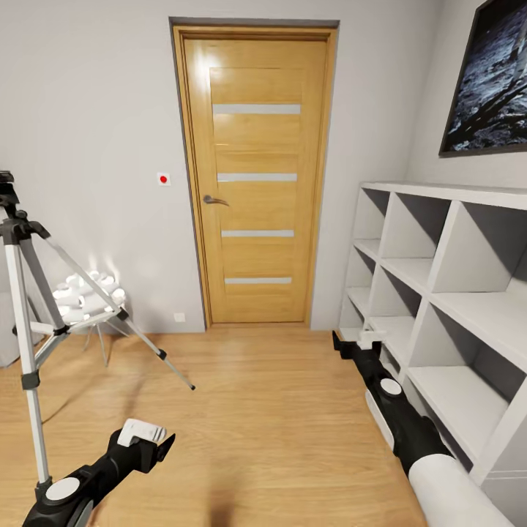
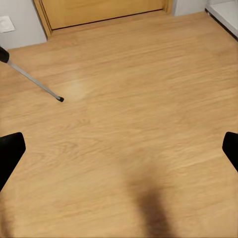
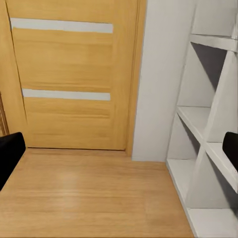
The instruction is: Attach the digital camera to the camera tripod in the bedroom.
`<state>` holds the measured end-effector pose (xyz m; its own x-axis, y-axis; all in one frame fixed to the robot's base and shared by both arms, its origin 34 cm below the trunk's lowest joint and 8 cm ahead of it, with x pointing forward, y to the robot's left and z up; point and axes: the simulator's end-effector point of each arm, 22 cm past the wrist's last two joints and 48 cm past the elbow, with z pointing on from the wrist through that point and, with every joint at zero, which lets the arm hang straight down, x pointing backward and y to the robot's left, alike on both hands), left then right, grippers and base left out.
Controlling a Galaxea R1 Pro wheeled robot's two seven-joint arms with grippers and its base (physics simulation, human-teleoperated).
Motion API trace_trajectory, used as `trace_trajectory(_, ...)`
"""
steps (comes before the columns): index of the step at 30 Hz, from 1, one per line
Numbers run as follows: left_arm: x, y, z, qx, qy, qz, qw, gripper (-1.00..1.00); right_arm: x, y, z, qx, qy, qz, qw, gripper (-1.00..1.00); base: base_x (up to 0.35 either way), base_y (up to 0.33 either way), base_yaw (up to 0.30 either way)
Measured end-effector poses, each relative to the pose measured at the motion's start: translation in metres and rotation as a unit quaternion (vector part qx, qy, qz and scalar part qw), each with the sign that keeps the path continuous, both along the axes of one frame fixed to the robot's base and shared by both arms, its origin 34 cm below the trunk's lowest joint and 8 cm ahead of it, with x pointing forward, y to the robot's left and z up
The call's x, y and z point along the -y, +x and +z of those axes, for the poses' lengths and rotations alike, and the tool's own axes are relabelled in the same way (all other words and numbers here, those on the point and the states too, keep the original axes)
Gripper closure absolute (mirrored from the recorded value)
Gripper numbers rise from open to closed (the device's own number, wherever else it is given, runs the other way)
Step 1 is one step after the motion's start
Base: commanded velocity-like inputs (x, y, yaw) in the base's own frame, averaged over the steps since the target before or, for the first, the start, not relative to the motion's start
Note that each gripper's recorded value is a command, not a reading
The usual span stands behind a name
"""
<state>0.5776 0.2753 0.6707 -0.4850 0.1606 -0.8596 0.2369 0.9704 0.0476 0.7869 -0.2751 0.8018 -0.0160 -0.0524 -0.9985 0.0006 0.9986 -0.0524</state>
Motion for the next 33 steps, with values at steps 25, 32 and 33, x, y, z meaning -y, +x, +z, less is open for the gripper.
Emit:
trace_trajectory(25,0.001,-0.010,-0.054,-0.001,0.000,-0.002,1.0000,-1.00,-0.120,-0.013,-0.001,0.065,-0.052,0.101,0.9914,-1.00,0.000,0.000,0.000)
trace_trajectory(32,0.001,-0.013,-0.070,-0.002,0.001,-0.002,1.0000,-1.00,-0.121,-0.017,-0.016,0.071,-0.051,0.102,0.9909,-1.00,0.000,0.000,0.000)
trace_trajectory(33,0.000,-0.014,-0.072,-0.002,0.002,-0.001,1.0000,-1.00,-0.120,-0.017,-0.019,0.071,-0.051,0.102,0.9910,-1.00,0.000,0.000,0.000)
